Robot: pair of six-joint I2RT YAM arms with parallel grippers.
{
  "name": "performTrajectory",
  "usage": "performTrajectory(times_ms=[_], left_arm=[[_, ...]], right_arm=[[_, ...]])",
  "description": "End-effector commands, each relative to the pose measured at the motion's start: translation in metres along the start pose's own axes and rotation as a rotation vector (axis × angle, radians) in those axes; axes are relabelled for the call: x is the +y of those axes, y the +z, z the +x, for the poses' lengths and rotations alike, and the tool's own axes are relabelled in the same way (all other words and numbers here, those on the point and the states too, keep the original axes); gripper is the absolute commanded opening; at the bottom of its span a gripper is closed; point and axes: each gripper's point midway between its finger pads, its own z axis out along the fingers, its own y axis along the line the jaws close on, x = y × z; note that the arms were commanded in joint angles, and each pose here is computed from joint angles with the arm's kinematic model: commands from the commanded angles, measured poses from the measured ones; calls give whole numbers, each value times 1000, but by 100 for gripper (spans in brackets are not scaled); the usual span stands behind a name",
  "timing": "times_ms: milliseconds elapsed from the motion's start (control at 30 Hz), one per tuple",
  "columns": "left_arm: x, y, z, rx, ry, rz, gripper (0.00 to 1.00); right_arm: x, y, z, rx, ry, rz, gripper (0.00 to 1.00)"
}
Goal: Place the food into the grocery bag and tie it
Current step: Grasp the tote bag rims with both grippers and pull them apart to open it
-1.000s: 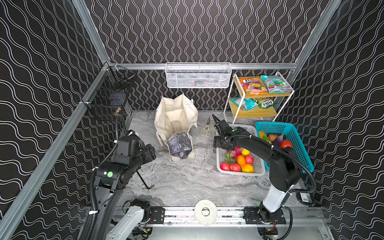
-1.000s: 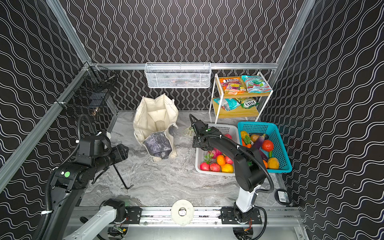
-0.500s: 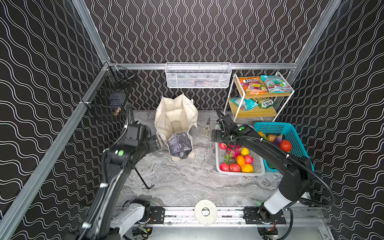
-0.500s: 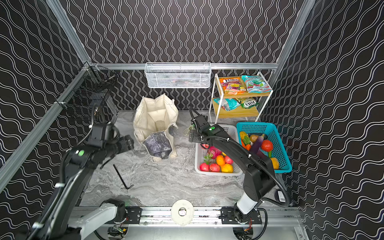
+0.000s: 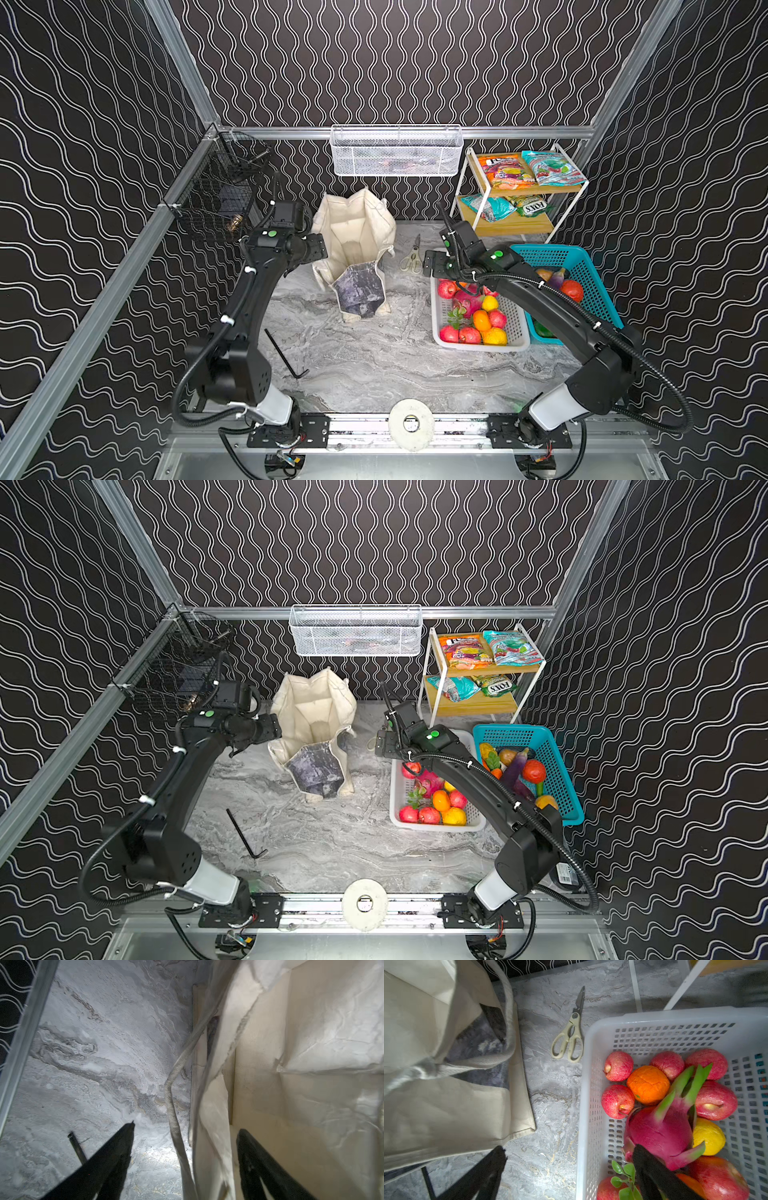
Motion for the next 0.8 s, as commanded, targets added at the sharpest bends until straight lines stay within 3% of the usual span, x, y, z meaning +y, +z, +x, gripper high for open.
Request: performTrajectory(times_ms=[0, 200, 333, 433, 633, 767], left_arm=[[-17, 6, -4, 11, 41, 104, 73], [-22, 10, -5, 24, 52, 139, 60], [-21, 11, -4, 37, 62, 133, 42], [-20, 6, -4, 29, 73, 134, 34], [-18, 4, -4, 38, 94, 131, 24], [-12, 5, -5, 36, 86, 129, 11]], right_arm=[[28, -7, -21, -36, 0, -106, 97], [75, 6, -61, -49, -25, -222, 97], [90, 50, -77, -9, -18, -266, 96], [100, 71, -94, -9, -12, -325, 95], [114, 116, -101, 30, -18, -379, 91], [124, 125, -102, 17, -6, -427, 84]])
